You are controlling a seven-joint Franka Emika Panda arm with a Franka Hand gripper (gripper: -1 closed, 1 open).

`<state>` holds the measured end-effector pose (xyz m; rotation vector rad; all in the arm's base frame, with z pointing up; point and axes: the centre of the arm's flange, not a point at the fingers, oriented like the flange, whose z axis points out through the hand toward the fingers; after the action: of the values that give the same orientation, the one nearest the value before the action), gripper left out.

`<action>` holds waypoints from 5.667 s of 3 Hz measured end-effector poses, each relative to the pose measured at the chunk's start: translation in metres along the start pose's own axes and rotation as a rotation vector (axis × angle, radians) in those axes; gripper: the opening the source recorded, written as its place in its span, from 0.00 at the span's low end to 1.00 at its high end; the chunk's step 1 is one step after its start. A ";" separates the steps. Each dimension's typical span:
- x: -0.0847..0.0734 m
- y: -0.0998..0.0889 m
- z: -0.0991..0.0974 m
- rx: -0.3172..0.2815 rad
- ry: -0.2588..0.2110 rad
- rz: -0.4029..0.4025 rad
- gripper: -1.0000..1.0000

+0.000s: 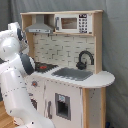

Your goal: Play with the kitchen

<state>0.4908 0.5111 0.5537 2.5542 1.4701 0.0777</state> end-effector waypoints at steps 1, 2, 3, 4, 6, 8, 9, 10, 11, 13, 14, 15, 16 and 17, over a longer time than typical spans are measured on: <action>-0.006 -0.017 -0.024 0.017 -0.010 -0.026 0.00; -0.028 -0.026 -0.063 0.038 -0.009 -0.022 0.00; -0.054 -0.008 -0.087 0.002 -0.037 0.052 0.00; -0.081 0.030 -0.090 -0.008 -0.090 0.136 0.00; -0.121 0.060 -0.071 0.057 -0.195 0.185 0.00; -0.142 0.057 -0.056 0.089 -0.211 0.192 0.00; -0.147 0.051 -0.050 0.092 -0.206 0.193 0.00; -0.153 0.044 -0.044 0.090 -0.197 0.193 0.00; -0.160 0.039 -0.039 0.084 -0.183 0.194 0.00; -0.180 0.039 -0.040 0.055 -0.136 0.202 0.00; -0.200 0.055 -0.048 0.027 -0.100 0.217 0.00; -0.216 0.074 -0.047 -0.005 -0.068 0.242 0.00; -0.223 0.092 -0.027 -0.023 -0.055 0.266 0.00; -0.247 0.121 -0.013 -0.034 -0.051 0.308 0.00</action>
<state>0.4668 0.2418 0.6023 2.7106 1.0384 0.0793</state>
